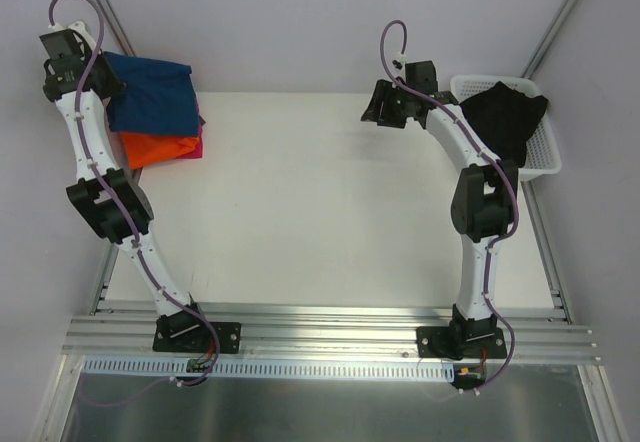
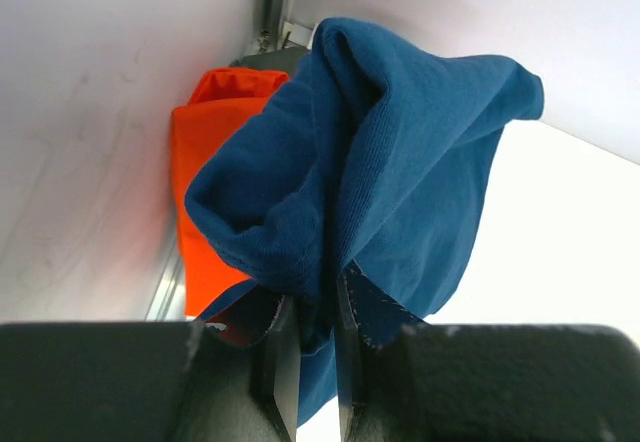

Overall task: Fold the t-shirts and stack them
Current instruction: Put the neatly folded tshirt into the corner of the board with the left arm

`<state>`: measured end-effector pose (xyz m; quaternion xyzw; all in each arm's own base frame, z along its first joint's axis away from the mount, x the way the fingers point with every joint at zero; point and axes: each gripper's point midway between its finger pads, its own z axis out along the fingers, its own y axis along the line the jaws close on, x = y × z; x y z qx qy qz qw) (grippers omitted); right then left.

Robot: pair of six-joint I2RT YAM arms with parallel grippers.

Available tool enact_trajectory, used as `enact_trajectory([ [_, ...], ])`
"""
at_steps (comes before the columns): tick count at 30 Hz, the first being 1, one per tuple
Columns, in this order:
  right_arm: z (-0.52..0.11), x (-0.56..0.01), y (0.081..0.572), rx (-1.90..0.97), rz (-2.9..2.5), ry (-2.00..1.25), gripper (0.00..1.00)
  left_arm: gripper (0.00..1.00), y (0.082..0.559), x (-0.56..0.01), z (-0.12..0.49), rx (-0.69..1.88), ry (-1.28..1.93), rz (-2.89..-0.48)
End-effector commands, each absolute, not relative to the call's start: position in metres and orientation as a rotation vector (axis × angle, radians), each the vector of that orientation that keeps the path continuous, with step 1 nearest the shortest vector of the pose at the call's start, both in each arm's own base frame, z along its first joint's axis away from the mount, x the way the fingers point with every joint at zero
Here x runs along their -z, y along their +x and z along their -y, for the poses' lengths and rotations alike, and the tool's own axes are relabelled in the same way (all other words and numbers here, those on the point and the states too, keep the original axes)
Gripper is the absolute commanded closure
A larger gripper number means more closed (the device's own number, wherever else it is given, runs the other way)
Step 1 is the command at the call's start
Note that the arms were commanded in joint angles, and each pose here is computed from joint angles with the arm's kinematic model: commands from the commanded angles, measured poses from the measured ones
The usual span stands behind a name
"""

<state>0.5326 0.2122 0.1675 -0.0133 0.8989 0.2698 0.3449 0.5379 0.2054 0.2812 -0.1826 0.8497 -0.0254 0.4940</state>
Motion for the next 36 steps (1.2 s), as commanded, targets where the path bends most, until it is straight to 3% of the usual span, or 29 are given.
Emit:
enact_trajectory([
  [1,-0.218,-0.192,0.531,-0.729,-2.282,-0.049,0.41,1.0,0.527,-0.354,-0.214,-0.038,-0.385,-1.903],
  [15,-0.215,-0.186,0.524,-0.715,-2.297,-0.054,0.41,1.0,0.556,-0.249,-0.164,0.057,-0.346,-2.146],
  [23,-0.211,-0.181,0.52,-0.709,-2.311,-0.054,0.41,1.0,0.555,-0.258,-0.181,-0.031,-0.404,-2.118],
  [36,-0.228,-0.184,0.526,-0.744,-2.302,-0.055,0.41,1.0,0.524,-0.322,-0.213,-0.118,-0.444,-1.989],
])
